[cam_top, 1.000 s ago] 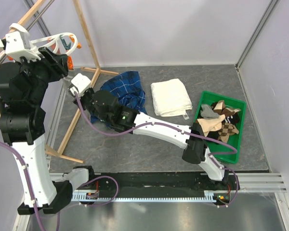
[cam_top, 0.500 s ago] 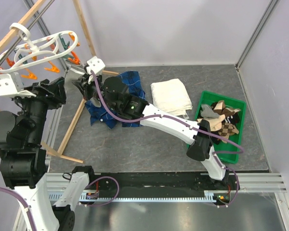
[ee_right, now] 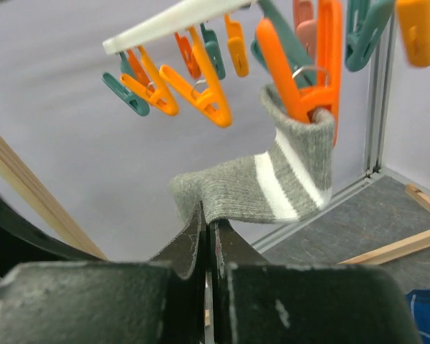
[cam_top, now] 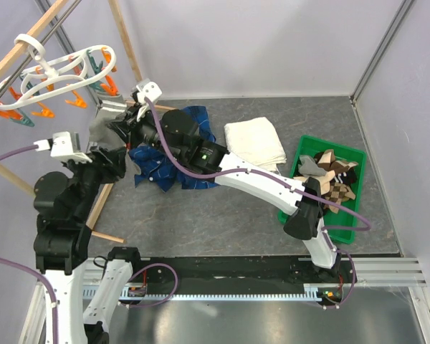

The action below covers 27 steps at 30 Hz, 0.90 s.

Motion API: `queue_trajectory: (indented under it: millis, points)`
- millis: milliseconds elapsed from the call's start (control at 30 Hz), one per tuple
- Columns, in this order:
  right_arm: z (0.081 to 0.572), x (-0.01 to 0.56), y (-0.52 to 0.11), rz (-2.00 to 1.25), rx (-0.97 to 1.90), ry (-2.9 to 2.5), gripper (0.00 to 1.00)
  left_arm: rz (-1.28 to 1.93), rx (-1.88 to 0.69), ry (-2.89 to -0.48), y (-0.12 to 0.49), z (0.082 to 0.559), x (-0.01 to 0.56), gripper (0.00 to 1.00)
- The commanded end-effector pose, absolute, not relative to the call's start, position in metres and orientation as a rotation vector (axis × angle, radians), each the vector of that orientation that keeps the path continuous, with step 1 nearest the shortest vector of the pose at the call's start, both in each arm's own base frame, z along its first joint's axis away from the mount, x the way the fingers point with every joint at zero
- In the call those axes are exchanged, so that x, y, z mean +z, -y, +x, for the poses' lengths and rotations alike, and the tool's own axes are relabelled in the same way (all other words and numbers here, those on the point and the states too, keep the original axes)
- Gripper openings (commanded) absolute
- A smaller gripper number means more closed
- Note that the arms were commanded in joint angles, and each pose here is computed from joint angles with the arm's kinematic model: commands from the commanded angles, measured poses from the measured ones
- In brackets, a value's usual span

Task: Remove the socks clipped to the hanger
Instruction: Remove the sock from the hanger.

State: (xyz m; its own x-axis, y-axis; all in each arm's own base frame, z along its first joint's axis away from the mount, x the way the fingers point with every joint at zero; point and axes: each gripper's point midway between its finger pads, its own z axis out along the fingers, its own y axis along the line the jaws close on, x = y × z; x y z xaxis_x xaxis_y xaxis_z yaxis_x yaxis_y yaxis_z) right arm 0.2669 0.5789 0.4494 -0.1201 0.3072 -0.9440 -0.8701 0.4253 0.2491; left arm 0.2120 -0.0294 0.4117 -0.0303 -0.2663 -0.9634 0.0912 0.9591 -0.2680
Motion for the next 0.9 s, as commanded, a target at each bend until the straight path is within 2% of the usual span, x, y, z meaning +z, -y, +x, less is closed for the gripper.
queue_trajectory:
  millis: [0, 367, 633, 867]
  points:
    - [0.259, 0.498, -0.554, -0.519, 1.186, -1.244, 0.0, -0.185, -0.262, -1.62, 0.024, 0.224, 0.383, 0.63]
    - [0.243, 0.499, -0.572, -0.485, 1.385, -1.239, 0.0, -0.269, -0.164, -1.541, 0.002, 0.238, 0.383, 0.66]
    - [0.24, 0.489, -0.579, -0.469, 1.445, -1.257, 0.0, -0.25, -0.205, -1.544, 0.011, 0.253, 0.378, 0.74]
    - [0.246, 0.478, -0.579, -0.443, 1.41, -1.29, 0.0, -0.238, -0.239, -1.534, 0.016, 0.246, 0.378, 0.85]
